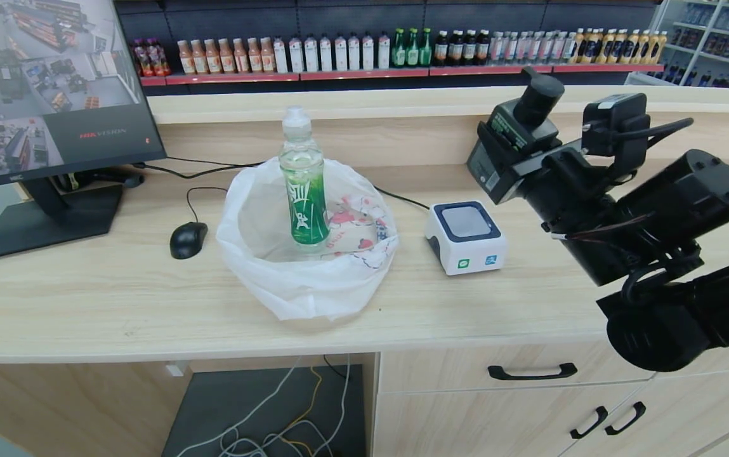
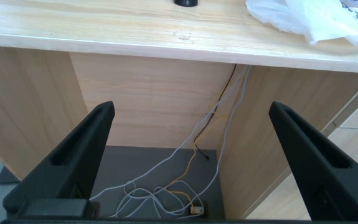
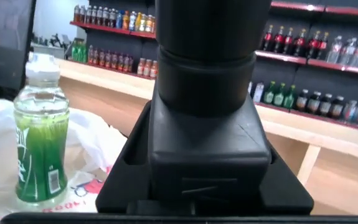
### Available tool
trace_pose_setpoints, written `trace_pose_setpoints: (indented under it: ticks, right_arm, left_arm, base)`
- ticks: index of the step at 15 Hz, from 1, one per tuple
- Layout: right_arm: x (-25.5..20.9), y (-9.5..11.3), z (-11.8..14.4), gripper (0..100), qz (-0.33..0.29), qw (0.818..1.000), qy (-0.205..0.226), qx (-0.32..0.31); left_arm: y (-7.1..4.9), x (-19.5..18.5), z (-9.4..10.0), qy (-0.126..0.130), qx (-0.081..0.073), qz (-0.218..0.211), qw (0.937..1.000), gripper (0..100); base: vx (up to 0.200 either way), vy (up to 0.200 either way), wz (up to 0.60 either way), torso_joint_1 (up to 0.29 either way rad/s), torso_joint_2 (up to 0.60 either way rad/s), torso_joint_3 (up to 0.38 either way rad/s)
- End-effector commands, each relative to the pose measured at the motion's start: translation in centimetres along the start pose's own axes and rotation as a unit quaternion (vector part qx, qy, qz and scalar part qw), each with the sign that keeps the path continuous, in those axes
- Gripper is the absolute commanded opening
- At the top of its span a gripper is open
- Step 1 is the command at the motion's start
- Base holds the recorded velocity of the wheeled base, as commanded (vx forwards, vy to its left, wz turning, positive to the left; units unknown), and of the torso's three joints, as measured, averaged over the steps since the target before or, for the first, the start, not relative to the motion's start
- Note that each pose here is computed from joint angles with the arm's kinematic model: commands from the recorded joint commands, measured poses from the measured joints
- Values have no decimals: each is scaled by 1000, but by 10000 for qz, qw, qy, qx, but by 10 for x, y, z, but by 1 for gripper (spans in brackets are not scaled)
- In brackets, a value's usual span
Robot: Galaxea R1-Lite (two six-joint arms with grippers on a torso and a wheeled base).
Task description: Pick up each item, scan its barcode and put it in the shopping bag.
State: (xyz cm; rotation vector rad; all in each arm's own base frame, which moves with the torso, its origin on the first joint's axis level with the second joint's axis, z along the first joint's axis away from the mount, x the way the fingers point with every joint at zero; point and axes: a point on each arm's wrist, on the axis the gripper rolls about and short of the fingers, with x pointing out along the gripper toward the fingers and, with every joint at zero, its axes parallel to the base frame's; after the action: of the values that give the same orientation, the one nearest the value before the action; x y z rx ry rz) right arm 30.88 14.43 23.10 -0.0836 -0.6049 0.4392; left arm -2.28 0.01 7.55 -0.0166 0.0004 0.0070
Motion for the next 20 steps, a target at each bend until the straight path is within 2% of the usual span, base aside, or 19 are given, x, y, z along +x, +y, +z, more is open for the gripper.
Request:
trace_pose_setpoints:
  ticks: [1, 5, 10, 12, 15, 18, 20]
  right_arm:
    - [-23, 0, 2, 0, 8, 9988, 324, 380]
    - [-42, 6, -4, 0, 89, 9951, 695, 690]
    - [-43, 4, -4, 0, 24, 9945, 712, 772]
    - [-44, 3, -4, 0, -348, 9928, 761, 860]
    - [-40, 2, -7, 0, -410, 9915, 746, 983]
    - [-33, 1, -13, 0, -428, 9917, 710, 982]
    - [-36, -9, -15, 0, -566, 9913, 763, 914]
  left_arm:
    - [0, 0, 0, -2, -1, 3, 10000, 100]
    - [0, 0, 0, -2, -1, 3, 10000, 100]
    - [0, 0, 0, -2, -1, 3, 10000, 100]
    - [0, 0, 0, -2, 6, 3, 10000, 100]
    - [0, 0, 0, -2, -1, 3, 10000, 100]
    - [0, 0, 0, -2, -1, 3, 10000, 100]
    - [0, 0, 0, -2, 6, 3, 10000, 100]
  base:
    - [0, 0, 0, 0, 0, 0]
    - [0, 0, 0, 0, 0, 0]
    - [0, 0, 0, 0, 0, 0]
    - [0, 0, 0, 0, 0, 0]
    - [0, 0, 0, 0, 0, 0]
    - [0, 200, 0, -2, 4, 2]
    - [0, 200, 0, 5, 7, 0]
